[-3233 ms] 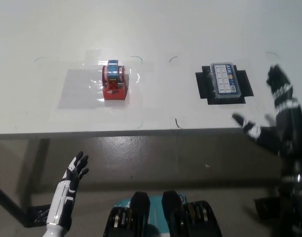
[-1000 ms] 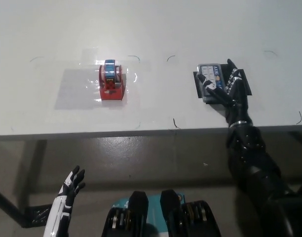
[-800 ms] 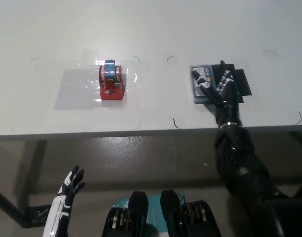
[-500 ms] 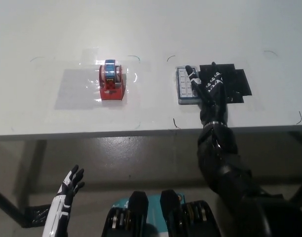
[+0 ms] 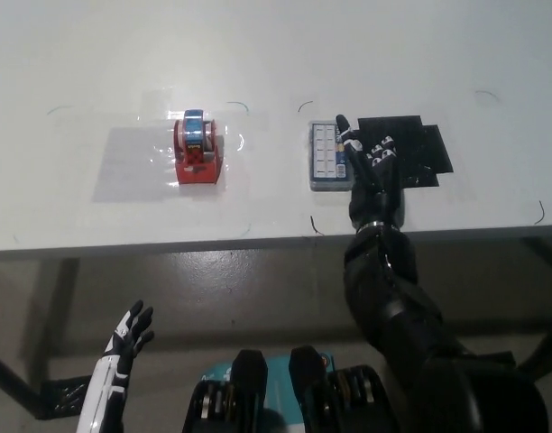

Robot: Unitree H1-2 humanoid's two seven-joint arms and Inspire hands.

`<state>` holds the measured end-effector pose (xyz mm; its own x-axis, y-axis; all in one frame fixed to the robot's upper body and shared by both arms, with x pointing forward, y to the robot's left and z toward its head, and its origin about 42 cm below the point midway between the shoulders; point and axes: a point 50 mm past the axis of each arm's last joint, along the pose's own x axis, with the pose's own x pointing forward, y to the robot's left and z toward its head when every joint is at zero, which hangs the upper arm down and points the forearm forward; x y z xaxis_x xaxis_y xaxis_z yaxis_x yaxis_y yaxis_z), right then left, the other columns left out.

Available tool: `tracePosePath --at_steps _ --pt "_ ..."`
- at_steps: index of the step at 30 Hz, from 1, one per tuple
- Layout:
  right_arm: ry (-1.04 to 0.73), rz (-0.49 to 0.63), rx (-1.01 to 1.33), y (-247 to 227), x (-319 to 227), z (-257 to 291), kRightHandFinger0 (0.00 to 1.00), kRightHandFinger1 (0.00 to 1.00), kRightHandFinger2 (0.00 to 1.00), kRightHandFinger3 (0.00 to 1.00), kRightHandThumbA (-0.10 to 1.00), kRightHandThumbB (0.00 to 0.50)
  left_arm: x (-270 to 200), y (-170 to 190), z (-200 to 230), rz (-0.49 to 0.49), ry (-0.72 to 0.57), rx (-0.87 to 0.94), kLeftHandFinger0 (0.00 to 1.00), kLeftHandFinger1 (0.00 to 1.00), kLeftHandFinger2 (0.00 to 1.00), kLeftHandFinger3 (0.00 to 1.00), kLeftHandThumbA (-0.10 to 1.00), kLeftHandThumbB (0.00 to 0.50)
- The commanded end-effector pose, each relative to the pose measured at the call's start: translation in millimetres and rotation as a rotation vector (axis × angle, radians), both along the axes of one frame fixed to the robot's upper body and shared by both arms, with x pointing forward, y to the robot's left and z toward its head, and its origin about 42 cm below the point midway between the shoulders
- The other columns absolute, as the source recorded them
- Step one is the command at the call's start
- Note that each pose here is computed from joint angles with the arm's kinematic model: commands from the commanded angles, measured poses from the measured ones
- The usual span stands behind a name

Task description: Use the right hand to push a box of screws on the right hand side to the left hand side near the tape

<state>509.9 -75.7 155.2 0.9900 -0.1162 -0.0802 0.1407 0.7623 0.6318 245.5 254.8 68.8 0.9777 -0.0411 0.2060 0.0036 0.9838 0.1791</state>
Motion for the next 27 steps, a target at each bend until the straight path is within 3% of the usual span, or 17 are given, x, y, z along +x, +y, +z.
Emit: tracePosePath --at_steps 1,12,17,22,27 --pt "0.015 0.199 0.083 64 -8 15 1.0 1.0 1.0 1.0 1.0 0.193 3 3 13 -0.003 -0.076 0.005 1.0 1.0 1.0 1.0 1.0 0.075" --pt "-0.024 0.339 -0.038 87 -13 23 1.0 1.0 1.0 1.0 1.0 0.242 7 6 15 -0.01 -0.084 0.021 1.0 1.0 1.0 1.0 1.0 0.066" --pt "-0.031 0.368 -0.058 96 -15 26 1.0 1.0 1.0 1.0 1.0 0.23 8 7 16 -0.016 -0.087 0.025 1.0 1.0 1.0 1.0 1.0 0.075" --pt "0.014 0.37 0.027 108 -18 29 1.0 1.0 1.0 1.0 1.0 0.244 10 6 17 -0.016 -0.091 0.022 1.0 1.0 1.0 1.0 1.0 0.077" --pt "0.055 0.323 0.177 120 -22 32 1.0 1.0 1.0 1.0 1.0 0.218 11 7 16 -0.016 -0.088 0.017 1.0 1.0 1.0 1.0 1.0 0.089"
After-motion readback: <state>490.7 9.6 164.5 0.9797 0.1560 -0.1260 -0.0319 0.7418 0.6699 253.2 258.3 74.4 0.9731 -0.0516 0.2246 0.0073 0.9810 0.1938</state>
